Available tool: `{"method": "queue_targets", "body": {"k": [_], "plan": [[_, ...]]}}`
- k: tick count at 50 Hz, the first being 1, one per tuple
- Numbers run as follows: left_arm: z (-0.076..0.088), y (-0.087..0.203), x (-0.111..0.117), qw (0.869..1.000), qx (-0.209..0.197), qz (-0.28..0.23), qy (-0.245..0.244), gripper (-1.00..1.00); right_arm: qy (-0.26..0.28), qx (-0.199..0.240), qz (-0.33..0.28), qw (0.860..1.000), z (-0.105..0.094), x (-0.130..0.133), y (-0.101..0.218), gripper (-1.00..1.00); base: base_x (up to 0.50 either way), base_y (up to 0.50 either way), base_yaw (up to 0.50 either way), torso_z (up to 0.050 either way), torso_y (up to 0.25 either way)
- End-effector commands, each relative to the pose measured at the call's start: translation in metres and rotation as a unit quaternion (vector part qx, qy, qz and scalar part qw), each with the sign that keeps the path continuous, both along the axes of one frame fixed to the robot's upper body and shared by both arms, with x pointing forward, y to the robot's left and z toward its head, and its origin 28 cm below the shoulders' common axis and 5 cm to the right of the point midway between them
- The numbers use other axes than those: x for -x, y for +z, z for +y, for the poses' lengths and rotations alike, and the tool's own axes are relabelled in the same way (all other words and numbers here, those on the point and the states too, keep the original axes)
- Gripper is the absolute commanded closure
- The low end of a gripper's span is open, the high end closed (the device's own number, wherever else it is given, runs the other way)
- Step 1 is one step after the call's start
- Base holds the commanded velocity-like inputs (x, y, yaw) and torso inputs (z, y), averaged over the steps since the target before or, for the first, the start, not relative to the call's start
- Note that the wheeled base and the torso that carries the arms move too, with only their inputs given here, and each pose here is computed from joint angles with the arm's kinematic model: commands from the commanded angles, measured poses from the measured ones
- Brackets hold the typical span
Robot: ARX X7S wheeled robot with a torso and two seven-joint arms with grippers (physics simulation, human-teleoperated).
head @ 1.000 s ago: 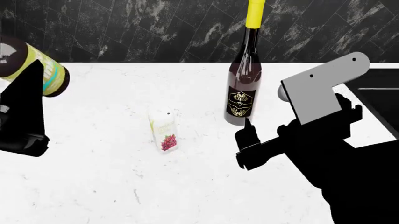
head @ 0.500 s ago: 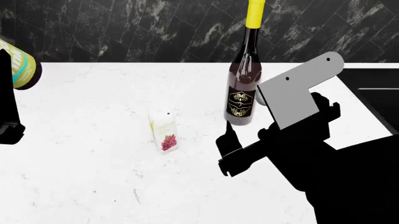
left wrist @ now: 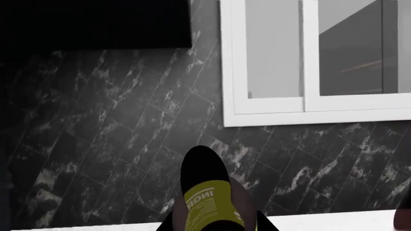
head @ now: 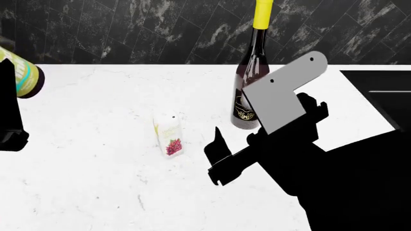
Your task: Move the drinks to the dining counter.
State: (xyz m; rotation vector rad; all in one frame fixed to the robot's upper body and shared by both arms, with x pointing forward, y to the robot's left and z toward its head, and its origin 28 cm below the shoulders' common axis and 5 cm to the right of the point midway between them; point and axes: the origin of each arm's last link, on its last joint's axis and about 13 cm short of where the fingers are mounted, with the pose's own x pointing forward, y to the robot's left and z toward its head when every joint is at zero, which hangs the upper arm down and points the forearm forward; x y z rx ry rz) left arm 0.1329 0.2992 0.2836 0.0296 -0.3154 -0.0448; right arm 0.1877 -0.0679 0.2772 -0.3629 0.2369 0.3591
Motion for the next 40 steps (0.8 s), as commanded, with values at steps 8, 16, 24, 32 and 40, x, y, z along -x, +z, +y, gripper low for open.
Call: {"method": "queue_targets", "body": {"k": [8, 16, 24, 32, 40], "plan": [[0.001, -0.001, -0.002, 1.0, 0.006, 0.0, 0.002, 1.0, 0.043, 0.003, -0.006, 0.999, 0.013, 0.004, 0.003, -1.0, 0.0, 0.0, 0.0, 0.0, 0.0], [0.002, -0.002, -0.002, 1.0, 0.007, 0.003, 0.002, 1.0, 0.066, -0.003, -0.013, 0.998, 0.023, -0.003, 0.005, -1.0, 0.0, 0.0, 0.0, 0.0, 0.001], [0.004, -0.002, 0.001, 1.0, 0.009, 0.0, 0.004, 1.0, 0.086, -0.009, -0.011, 0.996, 0.032, -0.013, 0.005, -1.0, 0.0, 0.0, 0.0, 0.0, 0.0], [0.005, -0.005, 0.0, 1.0, 0.011, 0.003, 0.007, 1.0, 0.098, -0.002, 0.004, 0.995, 0.039, -0.026, -0.002, -1.0, 0.0, 0.0, 0.0, 0.0, 0.0], [0.004, -0.005, 0.0, 1.0, 0.013, 0.001, 0.003, 1.0, 0.123, 0.009, 0.017, 0.992, 0.049, -0.023, -0.007, -1.0, 0.0, 0.0, 0.0, 0.0, 0.0]]}}
